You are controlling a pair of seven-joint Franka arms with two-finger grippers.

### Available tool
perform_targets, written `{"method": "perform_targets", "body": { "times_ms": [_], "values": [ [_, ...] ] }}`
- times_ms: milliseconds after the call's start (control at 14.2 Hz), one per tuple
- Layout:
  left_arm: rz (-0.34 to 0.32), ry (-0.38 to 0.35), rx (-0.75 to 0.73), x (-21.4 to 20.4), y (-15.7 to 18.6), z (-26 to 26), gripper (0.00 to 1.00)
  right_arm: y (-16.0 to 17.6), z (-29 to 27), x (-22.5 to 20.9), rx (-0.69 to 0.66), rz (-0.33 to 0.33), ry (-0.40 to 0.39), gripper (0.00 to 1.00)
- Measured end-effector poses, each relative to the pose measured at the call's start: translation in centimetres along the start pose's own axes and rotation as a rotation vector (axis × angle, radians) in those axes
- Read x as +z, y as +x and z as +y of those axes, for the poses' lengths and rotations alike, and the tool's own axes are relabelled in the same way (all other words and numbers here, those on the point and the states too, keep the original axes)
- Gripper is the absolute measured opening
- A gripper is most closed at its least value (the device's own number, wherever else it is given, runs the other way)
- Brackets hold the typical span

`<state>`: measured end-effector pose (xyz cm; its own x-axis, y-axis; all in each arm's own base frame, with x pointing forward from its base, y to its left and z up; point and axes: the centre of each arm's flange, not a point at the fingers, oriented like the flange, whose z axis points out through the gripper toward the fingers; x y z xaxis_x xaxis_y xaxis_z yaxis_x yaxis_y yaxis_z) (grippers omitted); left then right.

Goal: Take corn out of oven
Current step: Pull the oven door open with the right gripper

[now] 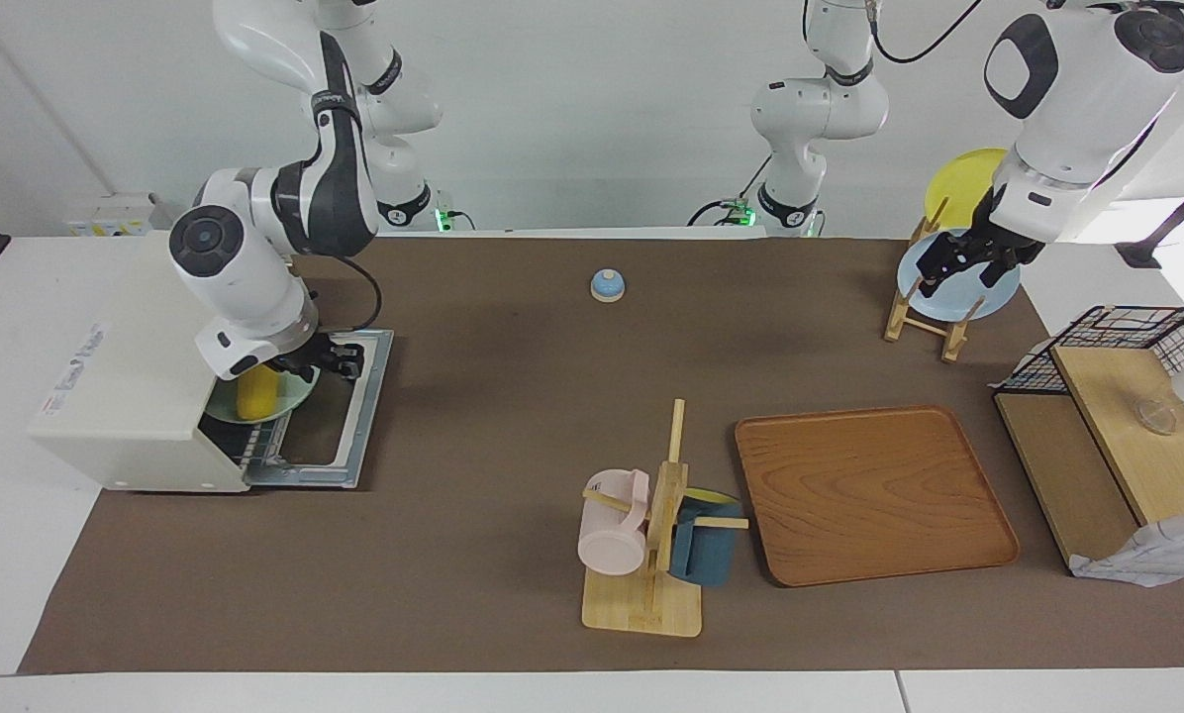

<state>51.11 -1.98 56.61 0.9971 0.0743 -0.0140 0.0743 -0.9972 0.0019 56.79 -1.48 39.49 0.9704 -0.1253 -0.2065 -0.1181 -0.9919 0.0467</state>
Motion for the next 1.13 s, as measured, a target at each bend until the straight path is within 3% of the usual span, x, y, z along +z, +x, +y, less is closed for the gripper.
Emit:
{"method": "perform_targets", "body": {
  "times_ms": [423, 494, 776, 987, 1128],
  "values": [
    [0.0, 0.0, 0.0, 0.0, 0.0, 0.0, 1.0, -0.9, 0.9, 3.4, -0.043, 0.006, -0.032, 0.6],
    [0.0, 0.0, 0.0, 0.0, 0.0, 0.0, 1.0, -1.0, 1.0, 3.6, -0.054, 0.003, -0.043, 0.54],
    [0.0, 0.0, 0.0, 0.0, 0.0, 0.0, 1.0, -1.3, 0.3, 3.2, -0.106, 0.002, -0.102, 0.07],
    [0.0, 0.0, 0.0, 0.0, 0.0, 0.0, 1.0, -1.7, -4.4, -0.2, -0.118, -0.001, -0.132, 0.04],
    [0.0, 0.0, 0.0, 0.0, 0.0, 0.0, 1.0, -2.2, -11.2, -3.6, -0.071, 0.02, -0.126, 0.04]
  ]
}}
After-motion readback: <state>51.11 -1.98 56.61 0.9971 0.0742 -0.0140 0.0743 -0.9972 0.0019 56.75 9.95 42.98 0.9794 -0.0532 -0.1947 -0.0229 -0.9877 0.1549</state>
